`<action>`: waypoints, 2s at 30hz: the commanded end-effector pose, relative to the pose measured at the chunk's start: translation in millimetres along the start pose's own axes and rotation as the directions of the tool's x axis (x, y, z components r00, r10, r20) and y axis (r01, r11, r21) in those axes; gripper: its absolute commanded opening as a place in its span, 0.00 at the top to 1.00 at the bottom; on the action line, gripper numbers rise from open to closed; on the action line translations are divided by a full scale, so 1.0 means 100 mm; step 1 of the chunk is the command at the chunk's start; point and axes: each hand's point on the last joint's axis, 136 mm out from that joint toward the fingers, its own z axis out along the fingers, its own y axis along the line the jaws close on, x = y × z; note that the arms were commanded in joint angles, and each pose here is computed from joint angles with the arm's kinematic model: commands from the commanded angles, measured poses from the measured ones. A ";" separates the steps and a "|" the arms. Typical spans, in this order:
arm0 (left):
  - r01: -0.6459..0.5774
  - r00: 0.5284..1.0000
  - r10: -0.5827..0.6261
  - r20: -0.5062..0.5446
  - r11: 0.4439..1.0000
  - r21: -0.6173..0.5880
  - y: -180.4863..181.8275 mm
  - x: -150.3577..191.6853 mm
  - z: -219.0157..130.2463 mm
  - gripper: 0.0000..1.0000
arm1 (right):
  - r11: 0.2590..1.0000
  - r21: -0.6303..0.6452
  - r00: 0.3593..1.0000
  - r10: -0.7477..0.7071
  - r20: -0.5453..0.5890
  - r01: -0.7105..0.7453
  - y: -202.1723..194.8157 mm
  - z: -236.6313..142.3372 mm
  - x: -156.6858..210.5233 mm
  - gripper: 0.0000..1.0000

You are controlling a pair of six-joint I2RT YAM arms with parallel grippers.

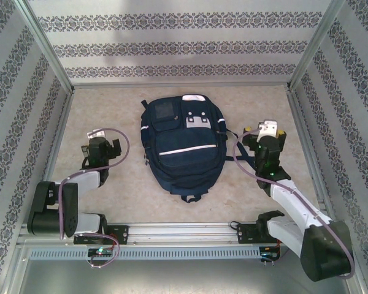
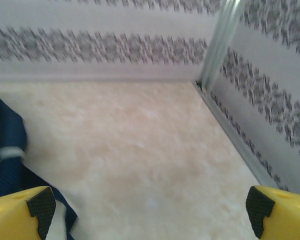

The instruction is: Pack books, pencil case, and school supplies into a backpack

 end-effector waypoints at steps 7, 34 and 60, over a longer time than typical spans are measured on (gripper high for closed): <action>0.076 0.991 -0.088 0.097 0.990 0.119 -0.11 -0.24 0.17 0.00 | 0.977 0.057 0.978 0.202 0.056 -0.205 -0.29 0.27 0.45 0.02; -0.054 0.990 0.027 0.136 0.979 0.199 -0.43 -0.09 0.21 0.01 | 0.981 -0.136 0.990 0.143 -0.005 -0.142 0.07 0.62 0.58 0.02; -0.112 0.989 0.079 0.122 0.950 0.293 -0.62 -0.07 0.20 0.01 | 0.961 -0.268 0.997 0.063 -0.036 -0.071 0.36 0.67 0.52 0.02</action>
